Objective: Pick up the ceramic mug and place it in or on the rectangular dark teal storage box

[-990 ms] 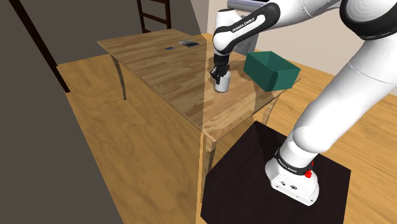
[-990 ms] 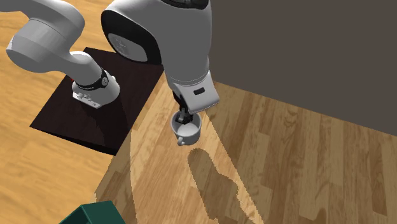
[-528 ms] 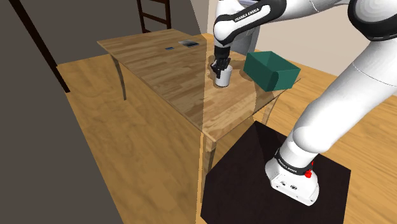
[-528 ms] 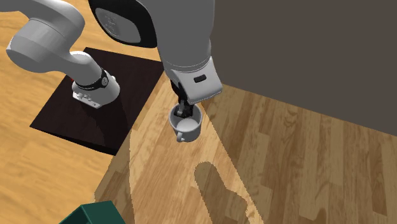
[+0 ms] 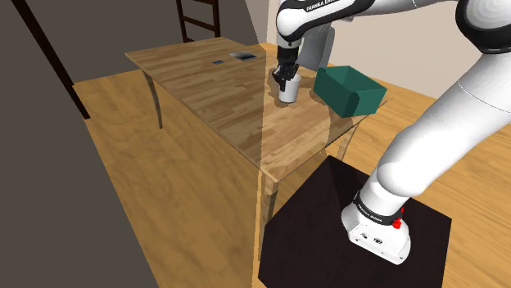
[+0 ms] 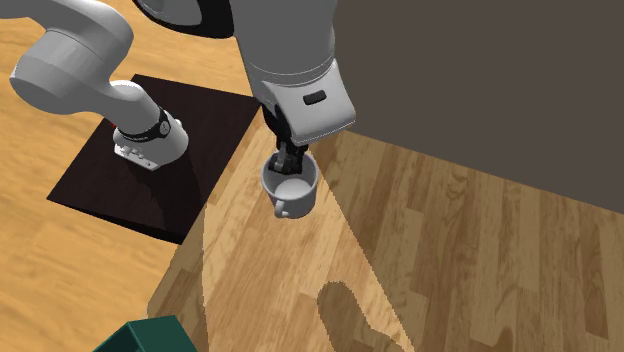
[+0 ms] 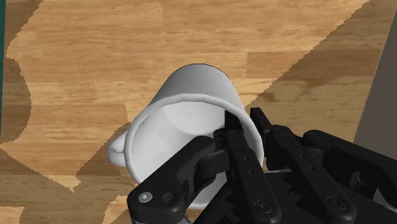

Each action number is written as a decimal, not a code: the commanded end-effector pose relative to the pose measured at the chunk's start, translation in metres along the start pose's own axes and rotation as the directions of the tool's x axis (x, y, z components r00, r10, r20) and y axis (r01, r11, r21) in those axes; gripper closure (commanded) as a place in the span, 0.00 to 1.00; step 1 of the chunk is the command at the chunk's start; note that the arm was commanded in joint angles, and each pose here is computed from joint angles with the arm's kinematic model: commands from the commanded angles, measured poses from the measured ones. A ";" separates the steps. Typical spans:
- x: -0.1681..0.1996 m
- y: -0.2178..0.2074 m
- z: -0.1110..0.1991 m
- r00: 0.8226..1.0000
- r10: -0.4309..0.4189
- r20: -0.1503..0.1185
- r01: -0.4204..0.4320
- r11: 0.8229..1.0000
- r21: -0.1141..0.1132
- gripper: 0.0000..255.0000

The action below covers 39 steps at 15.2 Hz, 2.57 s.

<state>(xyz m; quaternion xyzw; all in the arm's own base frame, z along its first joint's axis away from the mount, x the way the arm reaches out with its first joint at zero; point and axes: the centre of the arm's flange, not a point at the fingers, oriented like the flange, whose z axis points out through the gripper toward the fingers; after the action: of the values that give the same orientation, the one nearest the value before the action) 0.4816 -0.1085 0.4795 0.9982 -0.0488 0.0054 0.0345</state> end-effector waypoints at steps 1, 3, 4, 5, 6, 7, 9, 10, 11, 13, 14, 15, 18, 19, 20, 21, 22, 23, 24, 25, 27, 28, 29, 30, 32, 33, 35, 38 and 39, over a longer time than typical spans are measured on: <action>0.000 0.000 -0.012 1.000 0.000 0.000 0.000 1.000 0.000 1.00; 0.000 0.001 -0.022 1.000 0.000 0.000 0.000 1.000 0.000 1.00; 0.000 0.001 -0.027 1.000 0.000 0.000 0.000 1.000 0.000 1.00; 0.000 0.002 -0.033 1.000 0.000 0.000 0.000 1.000 0.000 1.00; 0.000 0.002 -0.038 1.000 0.000 0.000 0.000 1.000 0.000 1.00; 0.000 0.002 -0.043 1.000 0.000 0.000 0.000 1.000 0.000 1.00; 0.000 0.003 -0.054 1.000 0.000 0.000 0.000 1.000 0.000 1.00; 0.000 0.003 -0.059 1.000 0.000 0.000 0.000 1.000 0.000 1.00; 0.000 0.004 -0.064 1.000 0.000 0.000 0.000 1.000 0.000 1.00; 0.001 0.004 -0.075 1.000 0.000 0.000 0.000 1.000 0.000 1.00; 0.001 0.005 -0.080 1.000 0.000 0.000 0.000 1.000 0.000 1.00; 0.001 0.005 -0.085 1.000 0.000 0.000 0.000 1.000 0.000 1.00; -0.005 0.044 -0.085 1.000 0.000 0.000 0.000 1.000 0.000 1.00; -0.007 0.057 -0.085 1.000 0.000 0.000 0.000 1.000 0.000 1.00; -0.009 0.071 -0.084 1.000 0.000 0.000 0.000 1.000 0.000 1.00; -0.011 0.084 -0.084 1.000 0.000 0.000 0.000 1.000 0.000 1.00; -0.013 0.097 -0.084 1.000 0.000 0.000 0.000 1.000 0.000 1.00; -0.014 0.110 -0.084 1.000 0.000 0.000 0.000 1.000 0.000 1.00; -0.016 0.123 -0.084 1.000 0.000 0.000 0.000 1.000 0.000 1.00; -0.018 0.136 -0.083 1.000 0.000 0.000 0.000 1.000 0.000 1.00; -0.022 0.162 -0.083 1.000 0.000 0.000 0.000 1.000 0.000 1.00; -0.024 0.175 -0.083 1.000 0.000 0.000 0.000 1.000 0.000 1.00; -0.026 0.188 -0.083 1.000 0.000 0.000 0.000 1.000 0.000 1.00; -0.028 0.201 -0.082 1.000 0.000 0.000 0.000 1.000 0.000 1.00; -0.031 0.227 -0.082 1.000 0.000 0.000 0.000 1.000 0.000 1.00; -0.033 0.240 -0.082 1.000 0.000 0.000 0.000 1.000 0.000 1.00; -0.037 0.266 -0.081 1.000 0.000 0.000 0.000 1.000 0.000 1.00; -0.043 0.306 -0.081 1.000 0.000 0.000 0.000 1.000 0.000 1.00; -0.045 0.319 -0.081 1.000 0.000 0.000 0.000 1.000 0.000 1.00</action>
<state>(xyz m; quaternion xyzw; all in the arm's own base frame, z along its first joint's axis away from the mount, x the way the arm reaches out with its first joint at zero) 0.4073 -0.3995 0.5796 0.9982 -0.0498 0.0051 0.0339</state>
